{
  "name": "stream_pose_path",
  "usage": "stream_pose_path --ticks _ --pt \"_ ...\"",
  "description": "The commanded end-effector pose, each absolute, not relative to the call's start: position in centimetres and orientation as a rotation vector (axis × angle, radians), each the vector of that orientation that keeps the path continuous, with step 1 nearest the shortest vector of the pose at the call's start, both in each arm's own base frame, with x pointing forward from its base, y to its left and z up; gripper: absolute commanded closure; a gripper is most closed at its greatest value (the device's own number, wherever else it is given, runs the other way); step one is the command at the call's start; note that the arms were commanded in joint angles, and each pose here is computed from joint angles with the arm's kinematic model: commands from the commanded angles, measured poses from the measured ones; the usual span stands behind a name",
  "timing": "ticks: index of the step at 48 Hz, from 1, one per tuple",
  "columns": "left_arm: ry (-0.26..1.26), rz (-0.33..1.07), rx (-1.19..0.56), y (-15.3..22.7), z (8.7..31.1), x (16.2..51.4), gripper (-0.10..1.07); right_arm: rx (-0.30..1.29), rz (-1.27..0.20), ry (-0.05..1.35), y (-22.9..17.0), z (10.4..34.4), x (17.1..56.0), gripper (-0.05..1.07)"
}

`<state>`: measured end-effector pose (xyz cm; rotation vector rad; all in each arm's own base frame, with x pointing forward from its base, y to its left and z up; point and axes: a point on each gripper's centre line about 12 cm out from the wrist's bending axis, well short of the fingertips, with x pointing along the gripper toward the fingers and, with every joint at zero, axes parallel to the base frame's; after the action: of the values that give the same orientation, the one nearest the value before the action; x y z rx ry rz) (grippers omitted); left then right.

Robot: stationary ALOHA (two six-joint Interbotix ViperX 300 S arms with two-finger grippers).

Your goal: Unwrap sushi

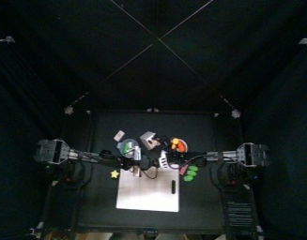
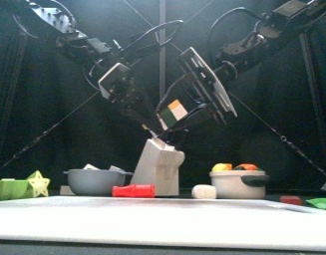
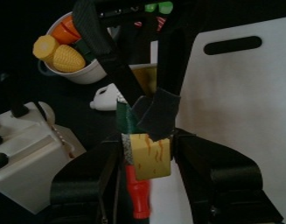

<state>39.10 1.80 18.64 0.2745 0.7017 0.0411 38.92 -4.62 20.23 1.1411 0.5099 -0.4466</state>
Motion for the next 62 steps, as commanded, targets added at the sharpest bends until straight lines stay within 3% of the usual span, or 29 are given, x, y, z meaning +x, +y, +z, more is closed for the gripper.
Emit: stream_pose_path --ticks 1,18,62 --pt "0.676 0.046 0.271 1.9 19.6 39.3 0.39 1.147 -0.415 0.483 -4.2 22.0 39.0 0.34" --pt "0.693 0.043 0.257 1.8 18.9 38.8 0.39 1.153 -0.396 0.470 -3.9 23.4 38.3 0.34" --pt "0.732 0.058 0.254 2.3 18.1 36.4 0.39 1.147 -0.380 0.509 -2.8 23.5 36.1 0.34"
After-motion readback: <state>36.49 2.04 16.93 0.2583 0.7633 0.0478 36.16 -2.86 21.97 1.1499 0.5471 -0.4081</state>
